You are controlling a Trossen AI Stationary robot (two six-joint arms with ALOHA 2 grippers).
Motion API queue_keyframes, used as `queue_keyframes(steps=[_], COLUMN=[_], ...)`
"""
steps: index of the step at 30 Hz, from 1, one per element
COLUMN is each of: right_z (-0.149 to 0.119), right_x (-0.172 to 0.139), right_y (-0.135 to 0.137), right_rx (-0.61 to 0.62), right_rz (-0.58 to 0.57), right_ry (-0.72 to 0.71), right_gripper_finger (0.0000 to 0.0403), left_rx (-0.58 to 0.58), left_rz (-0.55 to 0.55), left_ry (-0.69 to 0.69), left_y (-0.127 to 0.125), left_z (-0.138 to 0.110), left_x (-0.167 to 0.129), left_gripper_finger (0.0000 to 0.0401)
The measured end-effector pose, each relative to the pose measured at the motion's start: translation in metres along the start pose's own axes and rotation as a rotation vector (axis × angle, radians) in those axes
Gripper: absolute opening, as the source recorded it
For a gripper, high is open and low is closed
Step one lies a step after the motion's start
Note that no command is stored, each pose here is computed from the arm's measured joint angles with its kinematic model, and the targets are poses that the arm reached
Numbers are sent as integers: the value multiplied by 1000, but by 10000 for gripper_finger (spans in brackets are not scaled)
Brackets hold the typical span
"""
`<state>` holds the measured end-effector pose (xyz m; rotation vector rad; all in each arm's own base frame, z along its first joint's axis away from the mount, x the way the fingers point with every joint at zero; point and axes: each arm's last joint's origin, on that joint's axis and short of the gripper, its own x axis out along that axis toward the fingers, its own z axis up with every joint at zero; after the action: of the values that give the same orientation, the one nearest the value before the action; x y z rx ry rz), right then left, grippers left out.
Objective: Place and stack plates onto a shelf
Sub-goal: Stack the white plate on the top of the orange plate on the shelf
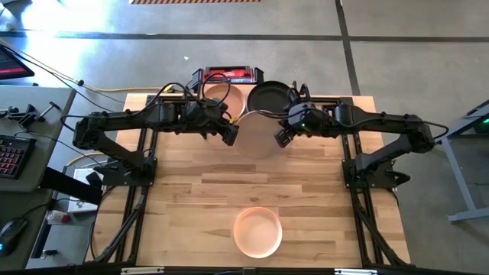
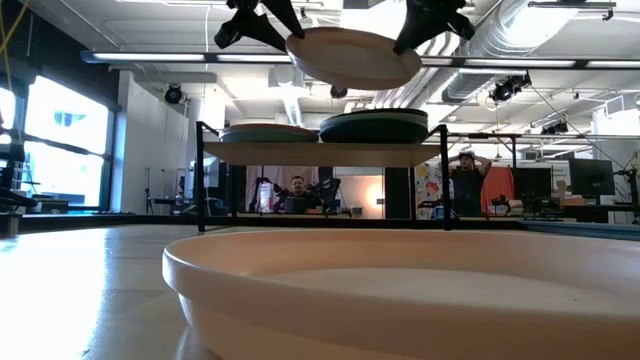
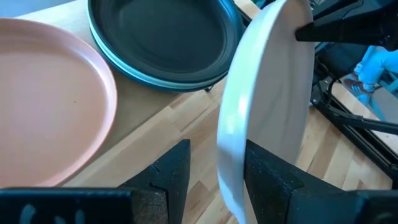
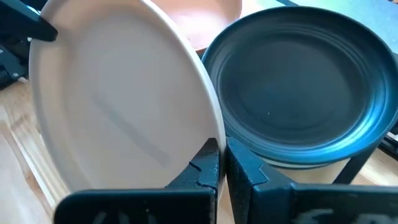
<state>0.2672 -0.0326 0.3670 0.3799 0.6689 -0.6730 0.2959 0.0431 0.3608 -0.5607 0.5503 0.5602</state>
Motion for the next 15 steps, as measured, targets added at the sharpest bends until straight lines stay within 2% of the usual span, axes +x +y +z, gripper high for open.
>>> queue_keyframes(steps=[11,15], right_z=[3,3], right_x=[0,0], right_y=[2,3], right_rx=[7,6], right_rz=[22,37], right_ry=[-34,-25], right_gripper_finger=[0,0], left_rx=[13,13], left_rz=[0,0], left_ry=[1,1], left_y=[0,0], left_z=[0,0], left_x=[0,0], left_gripper_finger=[130,115])
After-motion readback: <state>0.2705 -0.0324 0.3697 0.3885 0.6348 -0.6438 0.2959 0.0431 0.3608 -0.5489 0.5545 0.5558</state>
